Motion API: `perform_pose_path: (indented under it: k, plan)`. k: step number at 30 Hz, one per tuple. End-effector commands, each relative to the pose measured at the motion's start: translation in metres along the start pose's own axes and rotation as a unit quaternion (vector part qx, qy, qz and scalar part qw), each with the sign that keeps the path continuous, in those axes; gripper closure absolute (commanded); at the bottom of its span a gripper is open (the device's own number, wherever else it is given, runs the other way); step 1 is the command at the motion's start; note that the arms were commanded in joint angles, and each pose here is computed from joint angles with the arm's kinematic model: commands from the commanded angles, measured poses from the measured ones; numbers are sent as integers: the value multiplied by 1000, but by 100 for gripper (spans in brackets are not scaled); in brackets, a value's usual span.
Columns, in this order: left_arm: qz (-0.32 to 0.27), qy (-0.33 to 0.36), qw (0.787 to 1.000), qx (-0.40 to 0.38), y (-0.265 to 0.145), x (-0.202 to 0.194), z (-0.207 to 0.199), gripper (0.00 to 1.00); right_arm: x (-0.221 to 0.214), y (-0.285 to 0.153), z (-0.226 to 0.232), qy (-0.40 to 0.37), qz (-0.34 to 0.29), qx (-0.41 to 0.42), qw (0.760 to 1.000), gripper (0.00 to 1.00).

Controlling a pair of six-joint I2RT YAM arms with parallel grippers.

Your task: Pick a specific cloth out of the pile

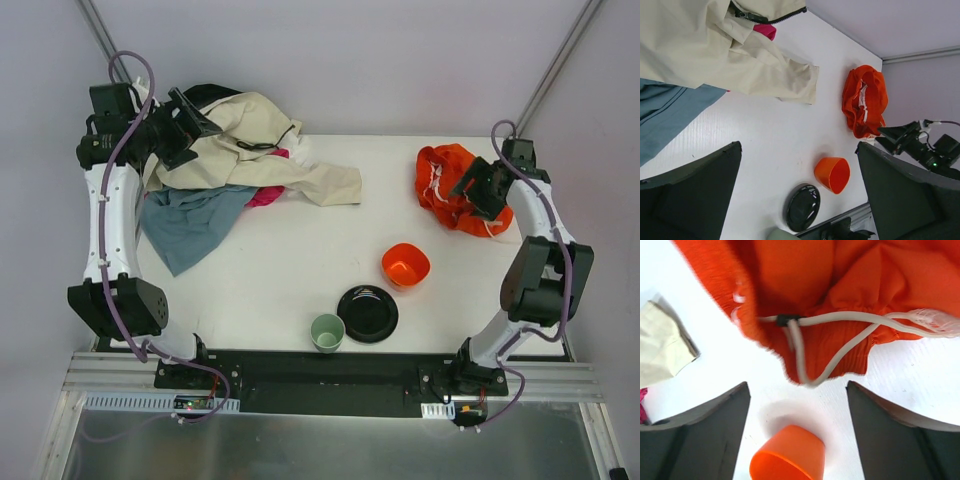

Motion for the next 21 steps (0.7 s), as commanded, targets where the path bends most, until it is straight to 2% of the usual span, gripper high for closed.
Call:
perform_pose_path:
  k: [1,5,6,10,13,21]
  plan:
    - [-17,76,997,-23,-19,-2,-22,1,22,-85,30,-41,-100,24,994,14]
    - [2,118,993,-1,-13,-15,-21,1,15,-120,31,-50,-136,23,989,2]
    - [8,131,991,11,-13,-19,-19,1,12,-126,30,-54,-143,17,988,4]
    - [29,197,976,89,-7,-36,-6,1,-4,-146,20,-69,-158,5,985,4]
    - [55,223,964,131,-2,-53,7,1,-18,-153,7,-76,-173,-6,982,4]
    - [98,237,948,189,4,-93,39,1,-63,-157,-25,-75,-200,10,977,4]
Point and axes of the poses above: each gripper's point midway between its finger pads, its own y axis out along the fingers, its own z axis along the line the jaws close on, x = y × z, the point moved 6 cm from there along -y, back along the fingers, and after that the axes turned 5 degrees about y, right-handed, at the moved point
